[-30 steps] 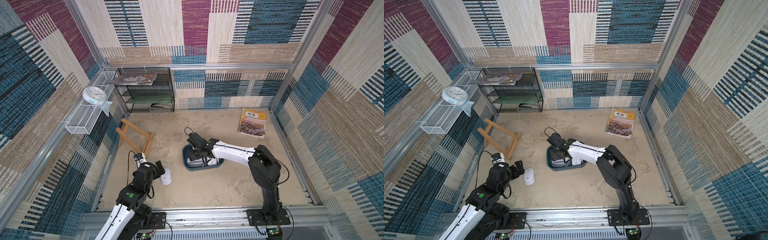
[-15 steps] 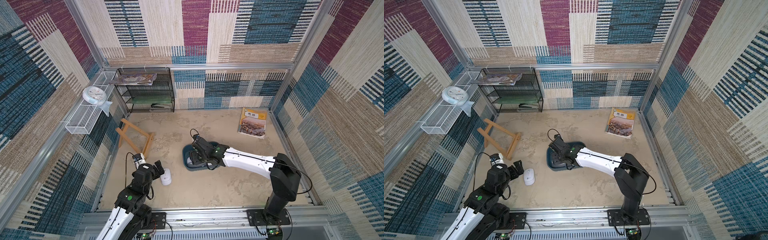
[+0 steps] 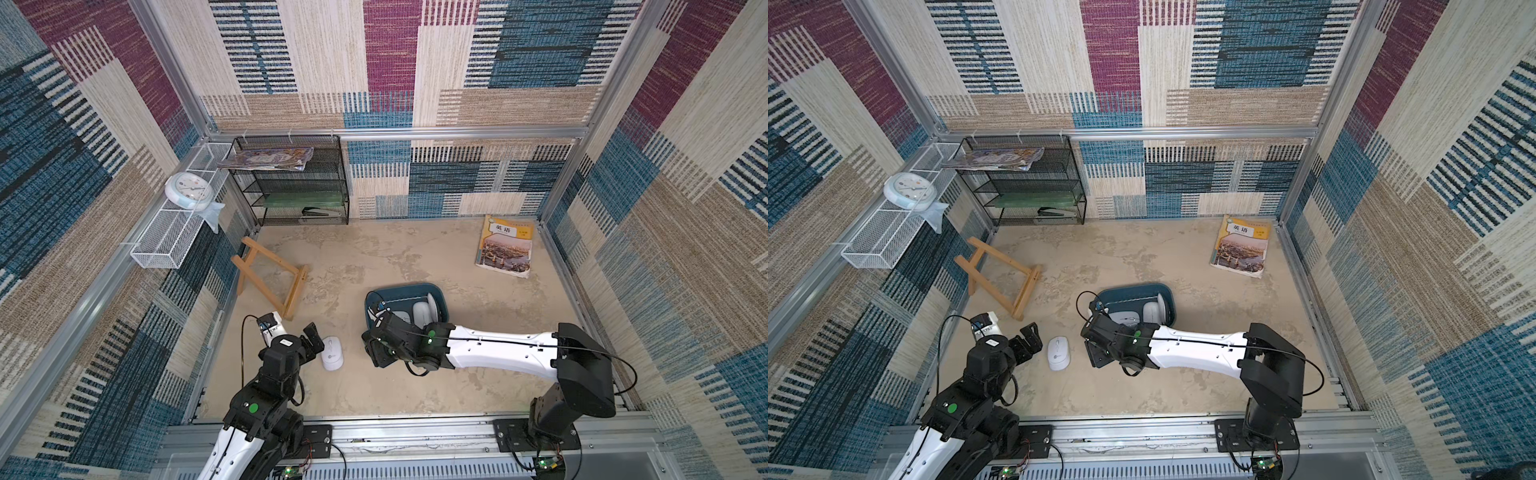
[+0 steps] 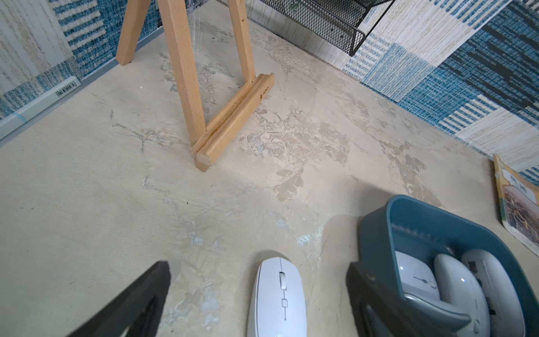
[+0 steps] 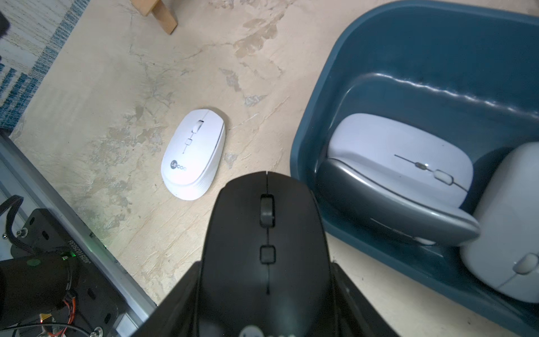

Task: Take out the mouse from the storage box
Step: Place the mouse at the center of the board.

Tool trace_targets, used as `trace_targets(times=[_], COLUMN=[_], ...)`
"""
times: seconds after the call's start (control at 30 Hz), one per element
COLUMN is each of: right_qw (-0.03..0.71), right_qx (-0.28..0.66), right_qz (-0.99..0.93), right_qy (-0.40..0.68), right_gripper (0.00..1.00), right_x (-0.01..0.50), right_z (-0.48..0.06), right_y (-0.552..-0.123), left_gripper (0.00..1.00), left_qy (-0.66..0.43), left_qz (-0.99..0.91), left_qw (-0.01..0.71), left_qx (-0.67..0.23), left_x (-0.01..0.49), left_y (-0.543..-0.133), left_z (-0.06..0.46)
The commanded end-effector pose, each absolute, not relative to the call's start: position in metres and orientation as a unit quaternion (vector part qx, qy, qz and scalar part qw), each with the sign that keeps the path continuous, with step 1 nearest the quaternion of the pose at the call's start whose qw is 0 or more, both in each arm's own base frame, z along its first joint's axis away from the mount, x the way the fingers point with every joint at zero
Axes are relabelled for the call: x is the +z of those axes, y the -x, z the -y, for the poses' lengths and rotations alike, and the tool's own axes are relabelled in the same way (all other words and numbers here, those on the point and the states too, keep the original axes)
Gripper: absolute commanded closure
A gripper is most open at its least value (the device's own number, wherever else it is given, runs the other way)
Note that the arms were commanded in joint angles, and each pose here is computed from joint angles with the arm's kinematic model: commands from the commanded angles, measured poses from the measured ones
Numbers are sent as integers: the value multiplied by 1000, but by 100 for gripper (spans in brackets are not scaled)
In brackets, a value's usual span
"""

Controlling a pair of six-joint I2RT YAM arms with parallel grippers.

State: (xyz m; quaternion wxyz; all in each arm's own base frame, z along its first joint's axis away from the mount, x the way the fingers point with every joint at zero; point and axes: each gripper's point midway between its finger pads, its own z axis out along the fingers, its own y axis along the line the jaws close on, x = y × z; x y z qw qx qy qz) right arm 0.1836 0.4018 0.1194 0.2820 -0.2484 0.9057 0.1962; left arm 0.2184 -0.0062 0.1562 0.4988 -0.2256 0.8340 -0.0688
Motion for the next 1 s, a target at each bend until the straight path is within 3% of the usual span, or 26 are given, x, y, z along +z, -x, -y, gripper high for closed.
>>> trace_targets(times=[0.0,0.43,0.97], right_qw=[298,250,217], right_qx=[197,179,122], right_qz=[-901,-913,-935], right_qy=[245,268,253], right_gripper=[50,50,48], right_x=[125,83,40], right_z=[-404,-420,-428], right_y=[-176,-146,-159], left_gripper=[2,1,1], left_qy=[242,252,254], left_qz=[-827,-814,-813], left_qw=[504,520,521], left_qx=[-54,-60,-60], left_x=[157,160,160], left_y=[-213,-205,-204], left_z=[-3,-9,-9])
